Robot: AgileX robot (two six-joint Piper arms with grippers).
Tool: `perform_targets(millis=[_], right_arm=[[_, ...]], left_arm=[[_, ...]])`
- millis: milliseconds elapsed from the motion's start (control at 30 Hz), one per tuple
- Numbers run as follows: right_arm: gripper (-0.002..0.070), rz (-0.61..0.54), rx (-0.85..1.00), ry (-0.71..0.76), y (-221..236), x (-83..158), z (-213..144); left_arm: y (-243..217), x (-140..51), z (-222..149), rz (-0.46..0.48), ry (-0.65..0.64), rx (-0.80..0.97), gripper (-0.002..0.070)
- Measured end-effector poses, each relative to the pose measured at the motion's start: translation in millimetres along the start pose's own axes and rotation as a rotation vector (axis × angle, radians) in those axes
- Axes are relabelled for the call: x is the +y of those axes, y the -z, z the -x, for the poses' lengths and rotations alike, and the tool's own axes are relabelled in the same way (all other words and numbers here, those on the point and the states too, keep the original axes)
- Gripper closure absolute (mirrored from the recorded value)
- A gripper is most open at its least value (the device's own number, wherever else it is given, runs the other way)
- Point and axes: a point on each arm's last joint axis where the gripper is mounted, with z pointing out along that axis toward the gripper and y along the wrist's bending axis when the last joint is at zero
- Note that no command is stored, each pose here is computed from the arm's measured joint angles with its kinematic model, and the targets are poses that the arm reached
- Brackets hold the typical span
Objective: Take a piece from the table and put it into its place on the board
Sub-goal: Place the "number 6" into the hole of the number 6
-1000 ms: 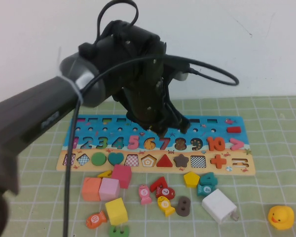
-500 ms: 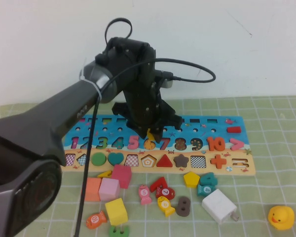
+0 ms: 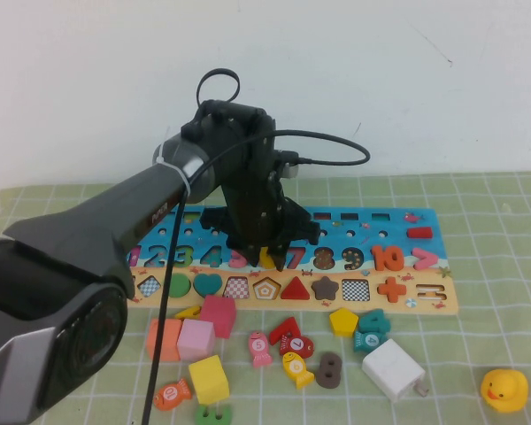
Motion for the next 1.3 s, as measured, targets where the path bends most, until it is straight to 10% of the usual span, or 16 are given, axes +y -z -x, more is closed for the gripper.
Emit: perform_targets(millis=[1300], right_arm=[[0.0678, 0.000, 0.000, 0.000, 0, 0, 0]], left_arm=[[-16, 5.5, 3, 0.032, -0.006, -0.008, 0.0363]])
